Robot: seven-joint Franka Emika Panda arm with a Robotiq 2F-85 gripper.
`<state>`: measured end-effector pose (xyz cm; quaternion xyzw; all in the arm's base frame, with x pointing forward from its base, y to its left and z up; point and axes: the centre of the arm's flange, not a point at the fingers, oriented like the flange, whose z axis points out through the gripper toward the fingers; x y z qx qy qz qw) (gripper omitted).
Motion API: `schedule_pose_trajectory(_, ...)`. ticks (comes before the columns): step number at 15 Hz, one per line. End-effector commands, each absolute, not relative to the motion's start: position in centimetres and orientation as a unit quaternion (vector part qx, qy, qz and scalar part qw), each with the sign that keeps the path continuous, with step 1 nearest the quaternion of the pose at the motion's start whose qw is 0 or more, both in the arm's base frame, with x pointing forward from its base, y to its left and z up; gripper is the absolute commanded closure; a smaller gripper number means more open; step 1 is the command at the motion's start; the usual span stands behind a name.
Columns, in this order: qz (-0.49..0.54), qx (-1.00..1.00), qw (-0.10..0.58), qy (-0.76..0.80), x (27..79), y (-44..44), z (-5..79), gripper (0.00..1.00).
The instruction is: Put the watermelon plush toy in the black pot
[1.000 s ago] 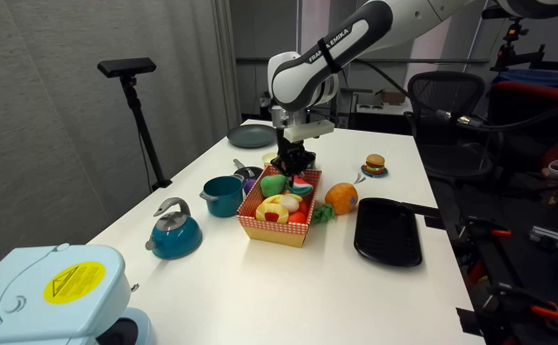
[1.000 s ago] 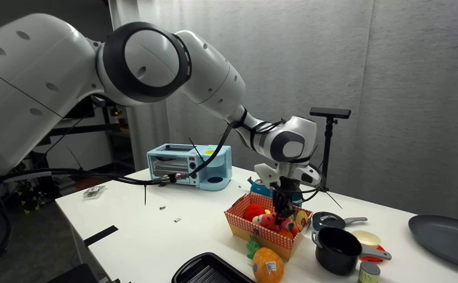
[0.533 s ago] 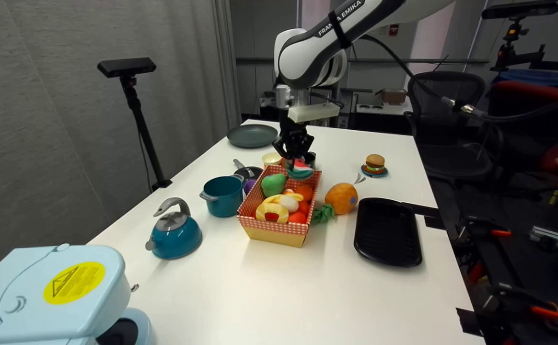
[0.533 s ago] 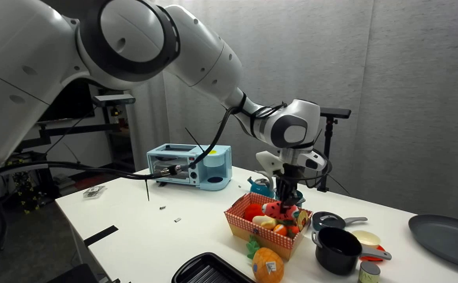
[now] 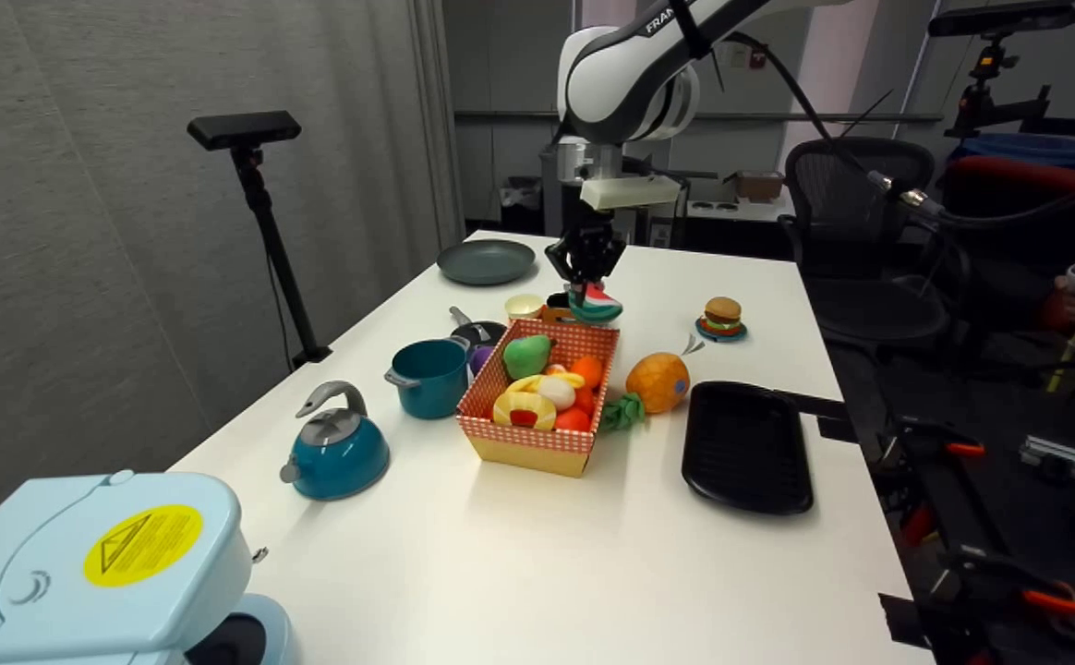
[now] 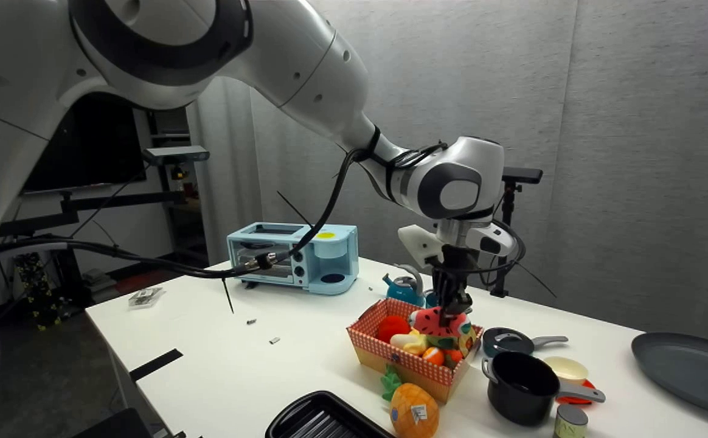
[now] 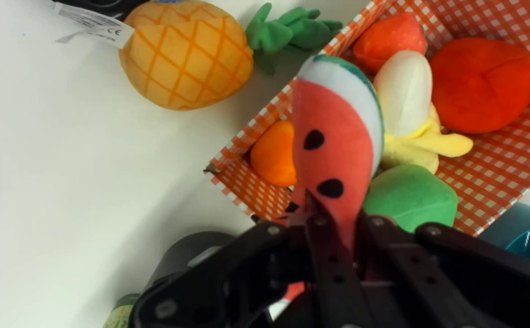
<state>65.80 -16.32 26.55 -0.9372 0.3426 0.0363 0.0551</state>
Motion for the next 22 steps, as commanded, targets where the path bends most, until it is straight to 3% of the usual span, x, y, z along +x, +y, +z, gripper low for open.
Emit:
schedule_pose_trajectory(1,0.024,-0.929,0.078,0.361,63.7,-17.5,28.5,0.97)
schedule_pose_trajectory(22,0.024,-0.864,0.144,0.483,64.2,-27.4,29.2,0.97)
